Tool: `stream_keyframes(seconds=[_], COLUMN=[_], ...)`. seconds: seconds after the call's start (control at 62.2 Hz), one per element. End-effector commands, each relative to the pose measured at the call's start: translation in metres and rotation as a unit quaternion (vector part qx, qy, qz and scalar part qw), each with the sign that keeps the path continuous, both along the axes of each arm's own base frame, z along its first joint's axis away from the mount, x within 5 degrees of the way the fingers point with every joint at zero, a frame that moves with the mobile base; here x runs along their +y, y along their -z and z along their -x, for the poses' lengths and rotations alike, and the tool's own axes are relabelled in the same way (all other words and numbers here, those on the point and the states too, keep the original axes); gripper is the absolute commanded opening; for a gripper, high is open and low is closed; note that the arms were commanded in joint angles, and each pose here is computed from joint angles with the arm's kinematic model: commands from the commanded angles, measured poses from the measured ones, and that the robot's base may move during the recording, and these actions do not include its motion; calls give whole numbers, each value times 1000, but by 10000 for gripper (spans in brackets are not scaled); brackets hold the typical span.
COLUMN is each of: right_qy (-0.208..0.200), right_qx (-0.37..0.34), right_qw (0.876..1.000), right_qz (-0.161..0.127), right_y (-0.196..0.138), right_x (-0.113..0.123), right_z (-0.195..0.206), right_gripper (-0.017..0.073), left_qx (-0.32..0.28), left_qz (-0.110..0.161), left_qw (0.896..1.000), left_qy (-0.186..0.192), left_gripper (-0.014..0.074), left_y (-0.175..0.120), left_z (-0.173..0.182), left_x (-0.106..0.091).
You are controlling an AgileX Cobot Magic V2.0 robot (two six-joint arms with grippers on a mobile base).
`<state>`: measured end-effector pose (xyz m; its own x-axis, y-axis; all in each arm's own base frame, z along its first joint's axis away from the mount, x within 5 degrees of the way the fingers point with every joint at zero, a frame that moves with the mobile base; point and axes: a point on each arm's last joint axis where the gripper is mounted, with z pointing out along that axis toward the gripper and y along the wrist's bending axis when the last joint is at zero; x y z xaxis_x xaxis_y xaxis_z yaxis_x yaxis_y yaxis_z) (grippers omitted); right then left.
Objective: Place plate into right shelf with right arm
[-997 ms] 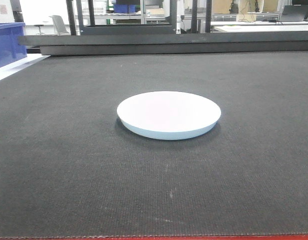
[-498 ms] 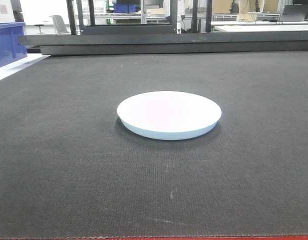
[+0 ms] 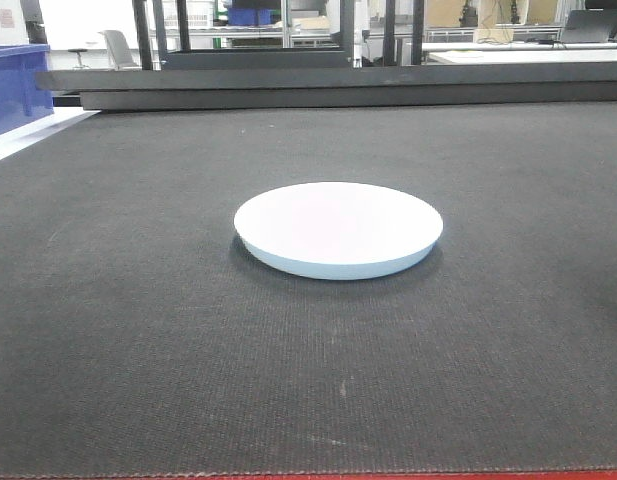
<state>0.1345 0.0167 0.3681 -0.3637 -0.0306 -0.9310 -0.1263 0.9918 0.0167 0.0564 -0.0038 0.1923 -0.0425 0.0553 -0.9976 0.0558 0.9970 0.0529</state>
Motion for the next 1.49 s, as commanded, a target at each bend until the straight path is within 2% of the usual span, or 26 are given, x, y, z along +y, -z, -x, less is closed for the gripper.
stream_keyframes(seconds=[0.0,0.145,0.273,0.466,0.643,0.852,1.35,1.398,1.479], right_qy=[-15,-58,-82,-105,-115,-114,-114,-114,-114], right_qx=[-18,58,110,181,232,237,245,244,245], right_qw=[1000,997,990,977,965,963,961,961,960], right_qz=[-4,10,10,28,45,53,63,66,68], right_y=[-31,-39,-31,14,62,92,121,122,122], right_x=[9,37,65,106,129,136,140,140,140], right_z=[-30,-88,-135,-205,-241,-259,-272,-272,-272], right_gripper=[524,524,524,524,524,524,519,495,407], left_qx=[-43,-43,-43,-43,-43,-43,-43,-43,-43], left_qz=[6,6,6,6,6,6,6,6,6], left_qw=[999,999,999,999,999,999,999,999,999], left_qy=[-7,-7,-7,-7,-7,-7,-7,-7,-7], left_gripper=[-47,-47,-47,-47,-47,-47,-47,-47,-47], left_y=[-6,-6,-6,-6,-6,-6,-6,-6,-6], left_z=[0,0,0,0,0,0,0,0,0], left_x=[1,1,1,1,1,1,1,1,1])
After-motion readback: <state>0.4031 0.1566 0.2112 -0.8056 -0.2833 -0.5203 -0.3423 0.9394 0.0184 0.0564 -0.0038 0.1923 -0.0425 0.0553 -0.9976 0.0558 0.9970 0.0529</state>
